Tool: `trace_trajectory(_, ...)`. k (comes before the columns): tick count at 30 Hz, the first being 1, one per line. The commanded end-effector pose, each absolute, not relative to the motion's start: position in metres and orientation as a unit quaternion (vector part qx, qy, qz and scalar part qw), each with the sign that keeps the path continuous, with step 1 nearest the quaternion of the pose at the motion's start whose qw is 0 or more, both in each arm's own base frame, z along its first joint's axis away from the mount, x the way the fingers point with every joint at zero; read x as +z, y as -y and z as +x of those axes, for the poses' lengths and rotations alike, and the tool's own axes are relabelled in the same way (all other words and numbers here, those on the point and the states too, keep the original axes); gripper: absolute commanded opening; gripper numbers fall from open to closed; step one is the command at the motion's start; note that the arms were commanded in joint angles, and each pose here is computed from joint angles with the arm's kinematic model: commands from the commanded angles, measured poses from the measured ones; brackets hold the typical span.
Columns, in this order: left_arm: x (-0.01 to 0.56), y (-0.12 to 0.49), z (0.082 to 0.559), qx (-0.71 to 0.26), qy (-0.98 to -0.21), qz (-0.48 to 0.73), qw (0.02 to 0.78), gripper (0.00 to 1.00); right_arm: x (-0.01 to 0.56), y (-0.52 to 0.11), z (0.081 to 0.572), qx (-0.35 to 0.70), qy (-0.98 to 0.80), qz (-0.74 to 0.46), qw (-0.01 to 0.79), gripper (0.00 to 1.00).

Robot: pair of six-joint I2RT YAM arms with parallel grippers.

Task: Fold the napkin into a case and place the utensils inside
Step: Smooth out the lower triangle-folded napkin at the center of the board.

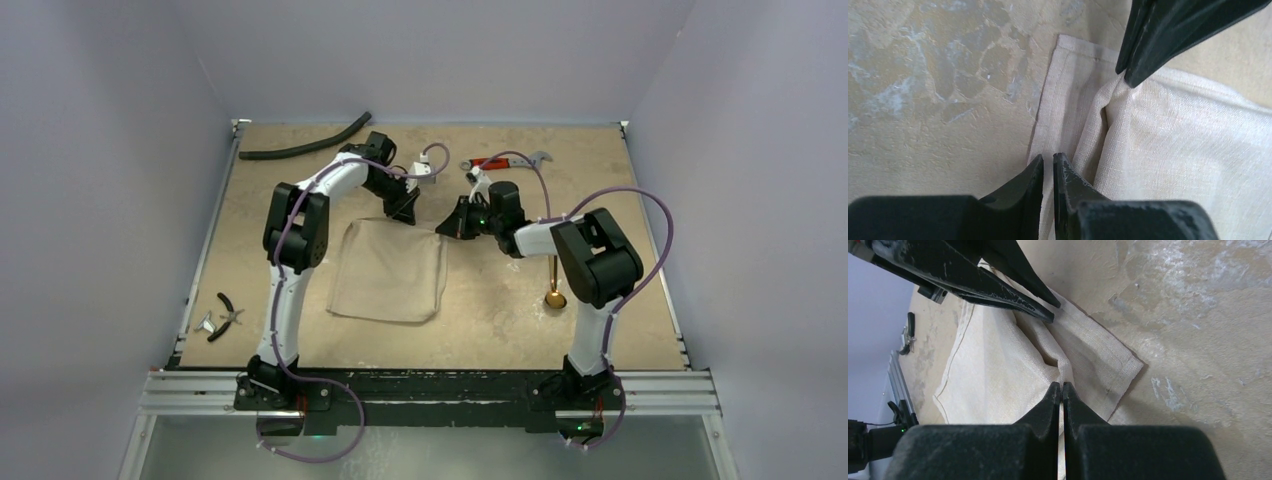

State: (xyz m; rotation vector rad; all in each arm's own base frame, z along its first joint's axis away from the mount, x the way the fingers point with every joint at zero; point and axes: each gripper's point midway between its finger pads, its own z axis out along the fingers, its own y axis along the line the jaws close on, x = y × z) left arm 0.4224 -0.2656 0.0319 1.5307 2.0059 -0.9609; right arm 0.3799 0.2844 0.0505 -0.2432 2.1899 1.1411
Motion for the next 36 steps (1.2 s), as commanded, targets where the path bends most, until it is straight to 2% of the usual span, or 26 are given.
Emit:
trace_trajectory(1, 0.03, 0.26, 0.421, -0.324, -0.7, 0.596, 0.221, 0.11, 0.059, -0.29, 0.379, 0.46, -0.819, -0.104, 0.327, 0.0)
trace_trajectory(7, 0.029, 0.259, 0.415, -0.323, -0.697, 0.603, 0.216, 0.09, 0.06, -0.286, 0.377, 0.461, -0.819, -0.101, 0.326, 0.0)
trace_trajectory(18, 0.017, 0.246, 0.403, -0.306, -0.695, 0.622, 0.191, 0.06, 0.087, -0.288, 0.402, 0.471, -0.804, -0.099, 0.35, 0.0)
trace_trajectory(27, 0.016, 0.244, 0.4, -0.305, -0.691, 0.629, 0.185, 0.02, 0.055, -0.257, 0.414, 0.424, -0.831, -0.048, 0.357, 0.0)
trace_trajectory(36, 0.016, 0.244, 0.401, -0.305, -0.688, 0.632, 0.184, 0.0, 0.031, -0.251, 0.428, 0.389, -0.851, -0.044, 0.351, 0.0)
